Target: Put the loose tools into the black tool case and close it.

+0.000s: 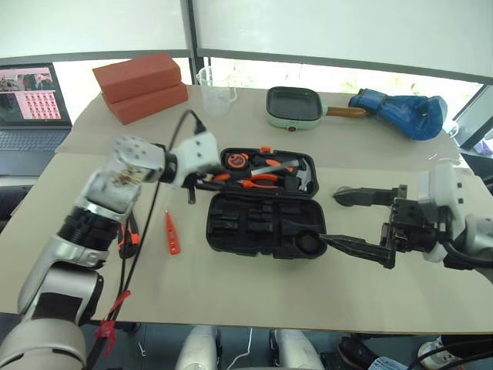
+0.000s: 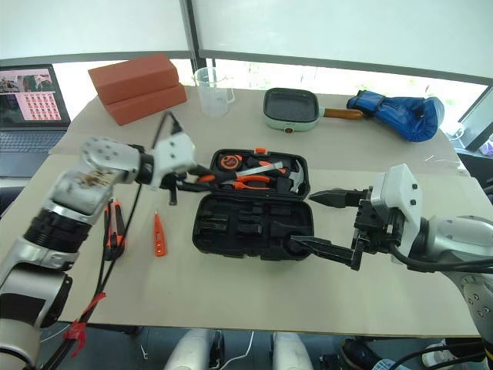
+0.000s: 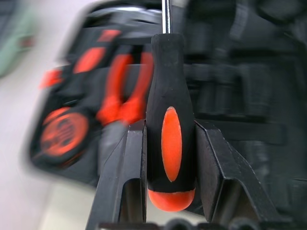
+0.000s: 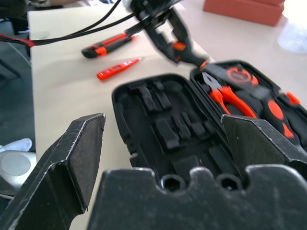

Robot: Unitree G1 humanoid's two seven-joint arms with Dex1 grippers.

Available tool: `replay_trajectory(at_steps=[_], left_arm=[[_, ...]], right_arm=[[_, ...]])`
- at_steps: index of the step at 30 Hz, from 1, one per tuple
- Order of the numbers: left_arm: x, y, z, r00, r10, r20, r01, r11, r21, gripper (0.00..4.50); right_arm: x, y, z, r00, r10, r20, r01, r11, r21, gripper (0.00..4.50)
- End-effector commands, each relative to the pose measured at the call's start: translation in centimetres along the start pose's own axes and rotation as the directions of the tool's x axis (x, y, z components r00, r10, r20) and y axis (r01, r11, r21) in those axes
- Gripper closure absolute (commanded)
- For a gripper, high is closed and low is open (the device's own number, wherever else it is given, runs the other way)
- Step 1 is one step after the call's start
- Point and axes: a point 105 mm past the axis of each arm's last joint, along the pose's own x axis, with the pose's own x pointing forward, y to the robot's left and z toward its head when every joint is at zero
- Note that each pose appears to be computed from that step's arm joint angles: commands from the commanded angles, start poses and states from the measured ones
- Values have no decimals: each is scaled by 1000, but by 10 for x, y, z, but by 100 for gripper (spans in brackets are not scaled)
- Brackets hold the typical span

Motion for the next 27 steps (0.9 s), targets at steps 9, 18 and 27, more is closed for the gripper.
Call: replay_trajectory(at_steps=[9, 18, 27], left_arm=[[26, 15, -10, 994, 7, -114, 18, 978, 210, 363], [28, 18, -13, 994, 6, -110, 14, 982, 187, 363], [29, 19, -16, 993, -13, -120, 33, 986, 162, 363]], right_arm=[[-11, 0, 7, 995, -96, 22, 97, 995, -34, 0], [-12, 1, 7, 993, -118, 28, 119, 993, -23, 0], [-11, 0, 9, 992, -120, 36, 121, 992, -28, 0]])
